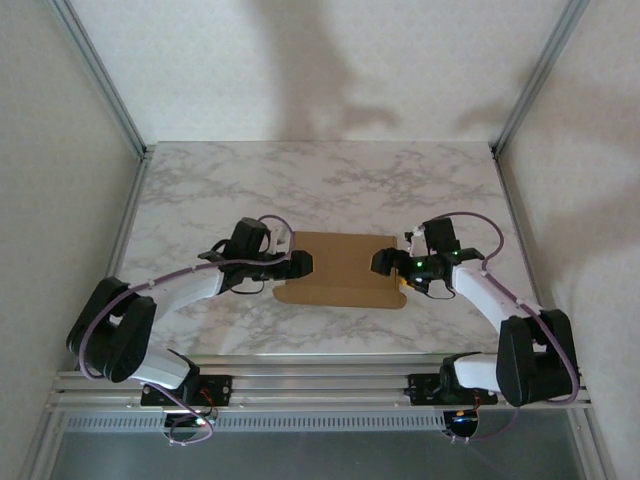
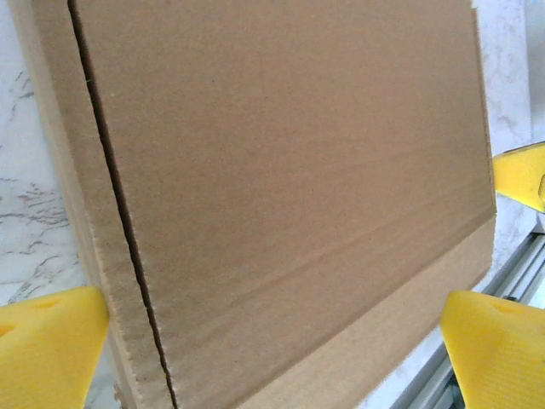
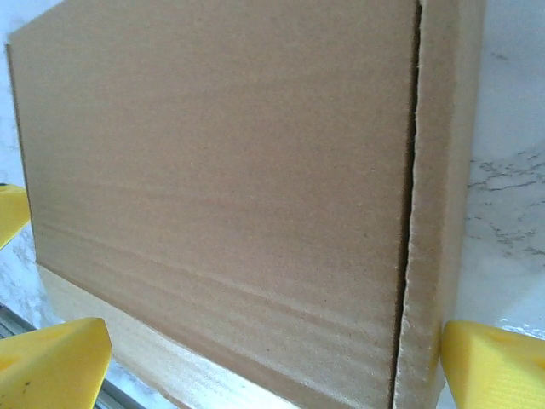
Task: Fold the paper box
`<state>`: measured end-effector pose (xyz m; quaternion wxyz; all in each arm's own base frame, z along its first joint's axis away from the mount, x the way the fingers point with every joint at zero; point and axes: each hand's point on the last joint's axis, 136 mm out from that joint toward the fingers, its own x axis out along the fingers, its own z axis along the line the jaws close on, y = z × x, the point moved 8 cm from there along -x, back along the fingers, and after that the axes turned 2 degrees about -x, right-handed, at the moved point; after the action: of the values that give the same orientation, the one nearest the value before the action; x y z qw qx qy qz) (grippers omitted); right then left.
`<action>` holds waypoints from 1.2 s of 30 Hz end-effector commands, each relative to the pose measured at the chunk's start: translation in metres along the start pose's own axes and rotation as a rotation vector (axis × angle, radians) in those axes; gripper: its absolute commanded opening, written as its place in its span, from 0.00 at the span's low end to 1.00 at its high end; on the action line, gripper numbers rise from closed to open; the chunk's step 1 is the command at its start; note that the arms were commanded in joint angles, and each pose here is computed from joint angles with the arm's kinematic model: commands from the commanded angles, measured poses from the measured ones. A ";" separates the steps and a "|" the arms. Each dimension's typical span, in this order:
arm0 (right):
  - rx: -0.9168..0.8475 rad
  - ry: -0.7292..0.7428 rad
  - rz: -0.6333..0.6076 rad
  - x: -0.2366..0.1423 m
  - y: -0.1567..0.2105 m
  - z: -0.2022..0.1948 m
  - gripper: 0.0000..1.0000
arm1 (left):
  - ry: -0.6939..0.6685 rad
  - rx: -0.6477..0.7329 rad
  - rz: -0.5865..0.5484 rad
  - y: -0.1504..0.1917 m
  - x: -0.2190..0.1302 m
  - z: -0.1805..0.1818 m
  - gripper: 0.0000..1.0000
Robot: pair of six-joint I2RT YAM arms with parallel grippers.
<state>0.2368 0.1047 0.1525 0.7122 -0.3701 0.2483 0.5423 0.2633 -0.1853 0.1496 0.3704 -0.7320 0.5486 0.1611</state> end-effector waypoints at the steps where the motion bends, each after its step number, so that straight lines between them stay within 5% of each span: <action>1: -0.063 -0.071 -0.049 -0.019 -0.006 0.022 0.99 | 0.120 0.024 -0.057 -0.020 -0.024 -0.031 0.99; 21: 0.022 -0.127 -0.115 -0.076 -0.034 0.062 0.99 | 0.203 -0.017 -0.107 -0.041 -0.062 -0.064 0.99; 36: 0.140 -0.081 -0.031 -0.067 -0.047 0.058 0.99 | 0.199 -0.198 -0.077 -0.061 -0.054 -0.050 0.99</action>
<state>0.2577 0.1022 0.2460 0.7551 -0.3243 0.2521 0.5110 0.2869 -0.1699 0.2249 0.2753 -0.7974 0.5165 0.1468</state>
